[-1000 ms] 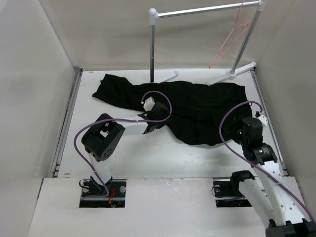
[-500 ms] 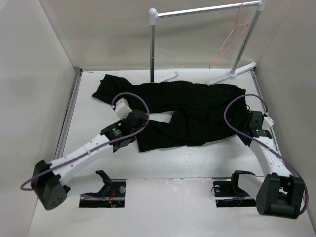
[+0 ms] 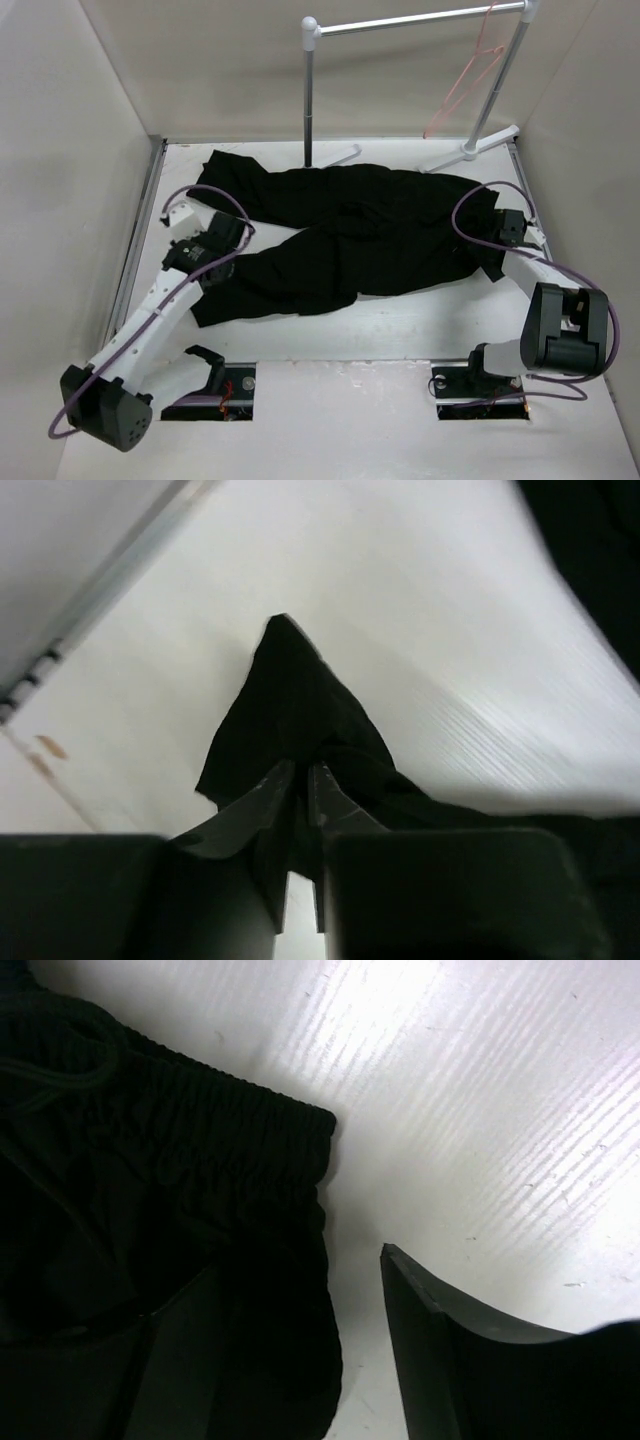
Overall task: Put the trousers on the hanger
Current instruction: Flatten out the trousers at the center of the board.
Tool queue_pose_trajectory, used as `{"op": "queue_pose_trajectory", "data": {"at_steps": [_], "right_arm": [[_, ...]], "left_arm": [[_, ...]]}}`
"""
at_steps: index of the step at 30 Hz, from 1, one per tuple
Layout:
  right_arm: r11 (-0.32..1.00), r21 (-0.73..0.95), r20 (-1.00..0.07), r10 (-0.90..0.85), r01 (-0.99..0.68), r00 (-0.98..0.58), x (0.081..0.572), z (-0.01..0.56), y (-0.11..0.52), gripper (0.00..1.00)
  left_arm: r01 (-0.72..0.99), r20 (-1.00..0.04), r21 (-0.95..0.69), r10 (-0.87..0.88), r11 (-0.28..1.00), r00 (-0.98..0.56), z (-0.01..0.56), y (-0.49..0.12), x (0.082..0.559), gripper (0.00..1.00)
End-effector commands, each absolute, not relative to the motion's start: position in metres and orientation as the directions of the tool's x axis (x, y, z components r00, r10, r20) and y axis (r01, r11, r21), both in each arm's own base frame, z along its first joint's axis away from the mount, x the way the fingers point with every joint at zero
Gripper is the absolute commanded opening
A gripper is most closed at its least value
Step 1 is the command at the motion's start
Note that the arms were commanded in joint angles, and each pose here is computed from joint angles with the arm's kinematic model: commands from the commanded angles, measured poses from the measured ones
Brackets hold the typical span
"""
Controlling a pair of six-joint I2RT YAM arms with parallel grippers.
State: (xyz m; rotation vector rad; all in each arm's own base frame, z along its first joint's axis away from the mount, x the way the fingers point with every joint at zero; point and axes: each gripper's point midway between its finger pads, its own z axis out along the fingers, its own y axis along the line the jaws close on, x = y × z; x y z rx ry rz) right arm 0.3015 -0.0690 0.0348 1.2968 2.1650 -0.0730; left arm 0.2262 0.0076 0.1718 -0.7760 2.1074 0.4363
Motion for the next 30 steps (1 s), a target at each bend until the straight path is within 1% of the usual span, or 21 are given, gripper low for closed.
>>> {"op": "queue_pose_trajectory", "data": {"at_steps": [1,2,4,5,6,7,8,11,13,15,18,20,23,24,25,27,28,29,30], "right_arm": [[0.506,0.357,-0.581,0.779,0.785,-0.237,0.328,0.070,-0.076,0.68],[0.503,0.366,-0.584,0.779,0.783,-0.227,0.325,0.073,-0.075,0.70],[0.501,0.396,-0.588,0.782,0.770,-0.206,0.323,0.081,-0.073,0.72],[0.501,0.408,-0.591,0.782,0.763,-0.198,0.322,0.086,-0.073,0.72],[0.501,0.420,-0.596,0.781,0.757,-0.187,0.321,0.093,-0.072,0.72],[0.499,0.430,-0.601,0.780,0.752,-0.174,0.320,0.098,-0.073,0.73],[0.499,0.440,-0.604,0.779,0.746,-0.165,0.320,0.102,-0.073,0.73],[0.509,0.453,-0.602,0.780,0.732,-0.170,0.319,0.110,-0.066,0.74],[0.510,0.458,-0.601,0.781,0.728,-0.170,0.317,0.110,-0.061,0.74],[0.507,0.445,-0.603,0.779,0.738,-0.171,0.312,0.105,-0.062,0.74],[0.482,0.418,-0.599,0.784,0.770,-0.165,0.308,0.092,-0.073,0.73],[0.458,0.406,-0.597,0.788,0.791,-0.150,0.308,0.087,-0.085,0.73],[0.452,0.415,-0.582,0.799,0.789,-0.152,0.319,0.078,-0.090,0.70],[0.460,0.428,-0.568,0.807,0.778,-0.164,0.326,0.075,-0.087,0.68],[0.466,0.449,-0.555,0.814,0.762,-0.171,0.333,0.075,-0.083,0.64],[0.466,0.461,-0.547,0.819,0.755,-0.172,0.340,0.070,-0.082,0.56],[0.460,0.462,-0.537,0.825,0.758,-0.174,0.341,0.067,-0.081,0.48],[0.453,0.459,-0.529,0.830,0.765,-0.174,0.342,0.063,-0.081,0.44],[0.448,0.455,-0.524,0.834,0.770,-0.175,0.342,0.060,-0.081,0.42]], "left_arm": [[-0.714,-0.811,0.174,-0.312,0.678,-0.494,0.166,0.061,0.239,0.13],[-0.705,-0.770,0.155,-0.362,0.692,-0.525,0.150,0.066,0.249,0.20],[-0.707,-0.667,0.049,-0.504,0.705,-0.548,0.131,0.064,0.258,0.36],[-0.715,-0.648,0.008,-0.541,0.699,-0.536,0.132,0.062,0.256,0.45],[-0.713,-0.658,-0.022,-0.547,0.701,-0.518,0.139,0.057,0.252,0.54],[-0.697,-0.670,-0.039,-0.536,0.716,-0.514,0.144,0.049,0.247,0.57],[-0.672,-0.675,-0.045,-0.518,0.740,-0.526,0.146,0.039,0.238,0.58],[-0.653,-0.619,-0.093,-0.557,0.752,-0.554,0.134,0.006,0.199,0.53],[-0.683,-0.565,-0.138,-0.623,0.717,-0.541,0.117,-0.009,0.174,0.51],[-0.717,-0.507,-0.185,-0.690,0.673,-0.517,0.100,-0.020,0.162,0.51],[-0.740,-0.462,-0.217,-0.735,0.637,-0.497,0.080,-0.031,0.168,0.51],[-0.743,-0.459,-0.247,-0.751,0.621,-0.475,0.074,-0.036,0.181,0.51],[-0.765,-0.458,-0.265,-0.775,0.587,-0.436,0.064,-0.035,0.196,0.51],[-0.780,-0.457,-0.262,-0.785,0.568,-0.418,0.059,-0.031,0.200,0.49],[-0.796,-0.452,-0.261,-0.798,0.546,-0.399,0.053,-0.027,0.202,0.46],[-0.835,-0.427,-0.261,-0.833,0.485,-0.351,0.041,-0.016,0.202,0.32],[-0.858,-0.410,-0.260,-0.855,0.443,-0.318,0.034,-0.008,0.199,0.26],[-0.880,-0.385,-0.258,-0.878,0.398,-0.284,0.027,-0.002,0.195,0.20],[-0.899,-0.362,-0.259,-0.899,0.353,-0.248,0.021,0.005,0.192,0.15]]}}
